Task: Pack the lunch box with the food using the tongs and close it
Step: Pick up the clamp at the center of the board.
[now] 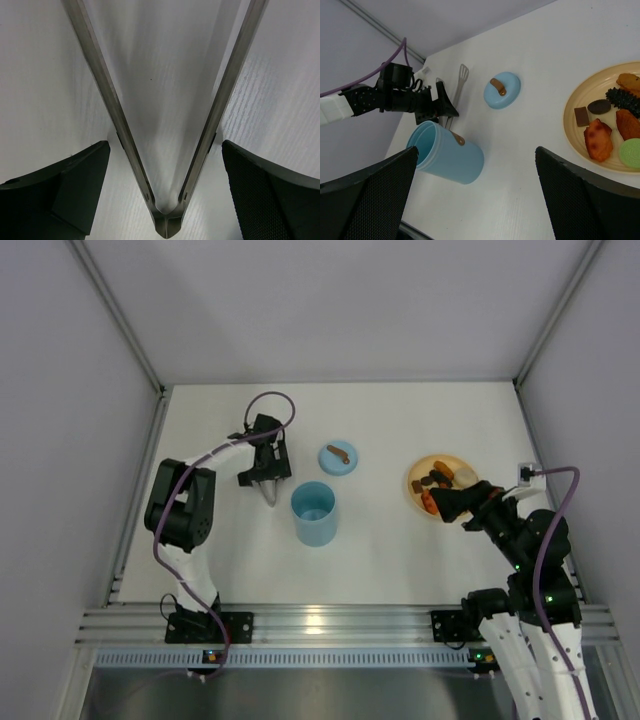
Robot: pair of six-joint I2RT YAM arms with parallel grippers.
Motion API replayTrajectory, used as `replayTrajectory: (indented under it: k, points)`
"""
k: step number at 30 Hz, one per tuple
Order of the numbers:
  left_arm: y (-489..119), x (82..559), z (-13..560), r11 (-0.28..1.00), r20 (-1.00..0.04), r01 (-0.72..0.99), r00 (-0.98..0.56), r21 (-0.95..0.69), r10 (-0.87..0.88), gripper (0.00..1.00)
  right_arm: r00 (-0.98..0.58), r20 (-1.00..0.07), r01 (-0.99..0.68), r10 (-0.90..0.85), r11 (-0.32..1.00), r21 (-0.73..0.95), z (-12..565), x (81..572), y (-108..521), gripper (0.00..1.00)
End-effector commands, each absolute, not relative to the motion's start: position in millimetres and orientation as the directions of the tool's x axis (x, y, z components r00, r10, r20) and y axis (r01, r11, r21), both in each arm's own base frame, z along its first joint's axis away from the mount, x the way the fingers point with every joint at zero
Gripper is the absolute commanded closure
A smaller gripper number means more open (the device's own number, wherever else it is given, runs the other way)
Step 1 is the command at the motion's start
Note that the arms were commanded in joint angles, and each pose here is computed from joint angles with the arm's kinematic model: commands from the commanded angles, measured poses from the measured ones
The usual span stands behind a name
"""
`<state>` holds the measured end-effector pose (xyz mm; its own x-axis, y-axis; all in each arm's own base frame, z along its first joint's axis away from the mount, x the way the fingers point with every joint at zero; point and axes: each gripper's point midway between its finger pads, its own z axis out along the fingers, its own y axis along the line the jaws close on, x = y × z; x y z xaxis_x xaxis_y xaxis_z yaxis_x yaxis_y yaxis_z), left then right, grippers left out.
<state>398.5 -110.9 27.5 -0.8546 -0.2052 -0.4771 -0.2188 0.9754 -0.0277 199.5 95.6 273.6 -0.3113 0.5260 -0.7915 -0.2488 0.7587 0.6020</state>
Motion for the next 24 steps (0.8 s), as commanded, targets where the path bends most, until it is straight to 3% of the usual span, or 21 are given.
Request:
replayTrajectory:
  k: [1,18,22,24]
  points:
    - [-114.1,415.3,27.0,0.974,-0.508,-0.222,-0.833,-0.051,-0.216,0.02,-0.281,-0.805,-0.276,0.523,0.759,0.590,287.4,197.8,95.2,0.01]
    - [-108.9,414.0,15.4,0.964,-0.482,-0.266,-0.844,-0.009,-0.237,0.17,-0.290,-0.807,-0.277,0.515,0.761,0.586,282.7,194.2,95.5,0.00]
    - [-108.5,411.7,18.9,0.963,-0.481,-0.269,-0.843,-0.013,-0.242,0.26,-0.299,-0.805,-0.273,0.513,0.762,0.587,280.5,193.2,95.6,0.01]
    - [-110.0,413.7,24.8,0.963,-0.488,-0.270,-0.837,-0.027,-0.248,0.37,-0.300,-0.804,-0.276,0.513,0.760,0.588,281.3,192.8,96.1,0.00]
